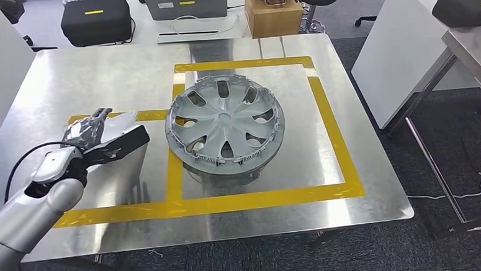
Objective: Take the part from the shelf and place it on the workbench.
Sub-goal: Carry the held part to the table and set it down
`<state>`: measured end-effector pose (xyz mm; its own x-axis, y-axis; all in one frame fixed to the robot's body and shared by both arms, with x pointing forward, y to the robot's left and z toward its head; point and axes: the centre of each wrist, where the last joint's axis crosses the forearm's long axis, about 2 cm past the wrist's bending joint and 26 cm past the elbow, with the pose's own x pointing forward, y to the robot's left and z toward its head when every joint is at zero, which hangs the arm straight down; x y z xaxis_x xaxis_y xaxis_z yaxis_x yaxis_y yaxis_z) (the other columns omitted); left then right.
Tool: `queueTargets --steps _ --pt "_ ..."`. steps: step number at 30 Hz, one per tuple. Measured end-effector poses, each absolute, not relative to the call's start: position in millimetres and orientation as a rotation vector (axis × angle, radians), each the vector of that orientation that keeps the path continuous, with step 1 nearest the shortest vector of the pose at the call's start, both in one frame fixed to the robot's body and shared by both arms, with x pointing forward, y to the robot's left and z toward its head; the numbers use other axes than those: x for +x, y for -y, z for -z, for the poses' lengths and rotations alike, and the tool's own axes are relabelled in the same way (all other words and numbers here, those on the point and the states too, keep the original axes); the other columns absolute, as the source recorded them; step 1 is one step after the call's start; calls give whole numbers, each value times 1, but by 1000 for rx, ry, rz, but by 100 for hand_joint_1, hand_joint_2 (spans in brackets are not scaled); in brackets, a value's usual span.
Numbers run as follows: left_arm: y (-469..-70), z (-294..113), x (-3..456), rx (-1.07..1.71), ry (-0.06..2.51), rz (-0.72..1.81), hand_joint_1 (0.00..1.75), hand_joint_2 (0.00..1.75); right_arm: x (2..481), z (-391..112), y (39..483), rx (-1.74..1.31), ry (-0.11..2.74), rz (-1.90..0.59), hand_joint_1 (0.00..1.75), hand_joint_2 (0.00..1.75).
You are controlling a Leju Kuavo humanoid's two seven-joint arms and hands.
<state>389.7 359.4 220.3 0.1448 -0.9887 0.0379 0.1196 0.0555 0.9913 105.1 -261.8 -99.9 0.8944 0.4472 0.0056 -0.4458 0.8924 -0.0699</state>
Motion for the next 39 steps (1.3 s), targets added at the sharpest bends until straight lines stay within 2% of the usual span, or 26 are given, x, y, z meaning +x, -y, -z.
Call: queueTargets --steps 39 --pt "-386 -230 389 1171 989 1010 0 0 102 101 262 -67 16 -473 0 175"
